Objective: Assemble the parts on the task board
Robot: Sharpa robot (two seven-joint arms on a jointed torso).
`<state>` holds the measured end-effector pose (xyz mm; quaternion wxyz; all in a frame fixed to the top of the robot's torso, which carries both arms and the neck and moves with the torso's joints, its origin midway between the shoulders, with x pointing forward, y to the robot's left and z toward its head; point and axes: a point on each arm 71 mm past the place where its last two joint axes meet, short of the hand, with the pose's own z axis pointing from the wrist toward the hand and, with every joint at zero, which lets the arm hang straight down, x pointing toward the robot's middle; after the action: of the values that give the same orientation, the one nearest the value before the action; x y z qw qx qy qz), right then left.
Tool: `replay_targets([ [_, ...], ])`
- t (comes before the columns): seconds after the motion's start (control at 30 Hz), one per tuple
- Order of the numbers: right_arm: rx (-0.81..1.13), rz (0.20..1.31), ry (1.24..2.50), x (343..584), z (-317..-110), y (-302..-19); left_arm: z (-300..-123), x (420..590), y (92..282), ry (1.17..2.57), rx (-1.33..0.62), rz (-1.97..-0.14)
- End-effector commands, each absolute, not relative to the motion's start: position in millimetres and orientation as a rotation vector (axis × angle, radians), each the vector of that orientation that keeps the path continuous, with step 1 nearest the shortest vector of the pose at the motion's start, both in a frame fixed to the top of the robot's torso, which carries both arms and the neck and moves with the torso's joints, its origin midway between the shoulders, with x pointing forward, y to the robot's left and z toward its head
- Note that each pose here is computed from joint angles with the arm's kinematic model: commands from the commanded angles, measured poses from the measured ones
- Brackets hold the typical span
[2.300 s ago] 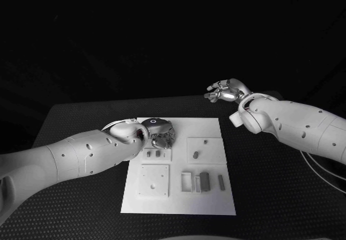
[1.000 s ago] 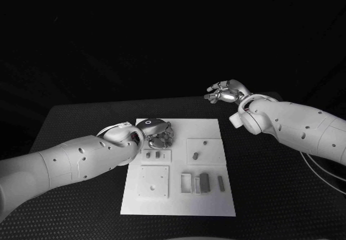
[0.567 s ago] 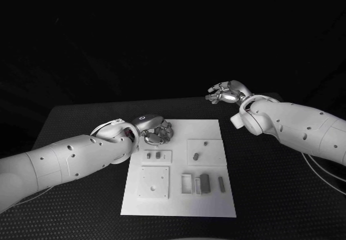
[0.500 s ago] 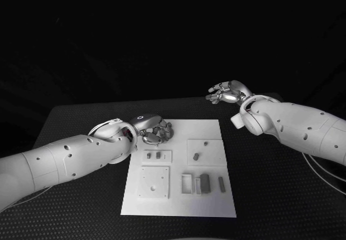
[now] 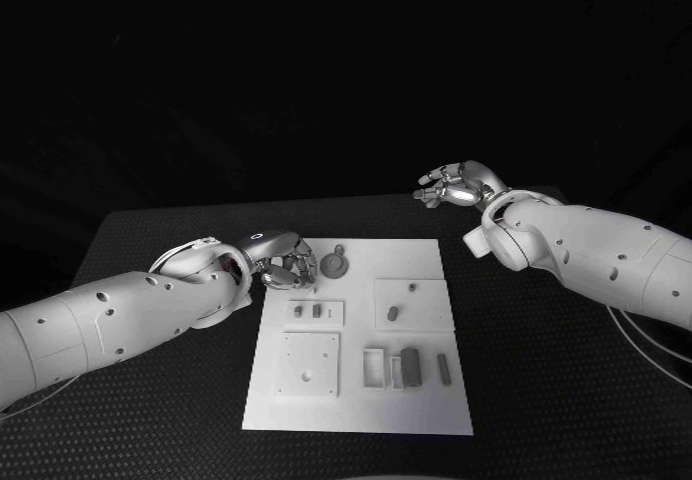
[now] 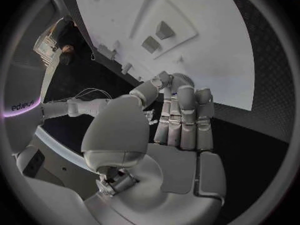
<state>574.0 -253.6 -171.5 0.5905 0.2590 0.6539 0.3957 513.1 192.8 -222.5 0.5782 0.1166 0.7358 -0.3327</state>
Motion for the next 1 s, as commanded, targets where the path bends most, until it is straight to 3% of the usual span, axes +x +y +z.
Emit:
replay_targets([
  [0.03,0.592,0.934,1.524,573.6,-171.1,-252.5,-225.0,513.3,192.6,1.762,0.278,-0.775],
  [1.0,0.589,0.939,1.526,574.2,-171.3,-249.3,-232.3,515.8,188.0,1.801,0.302,-0.760],
])
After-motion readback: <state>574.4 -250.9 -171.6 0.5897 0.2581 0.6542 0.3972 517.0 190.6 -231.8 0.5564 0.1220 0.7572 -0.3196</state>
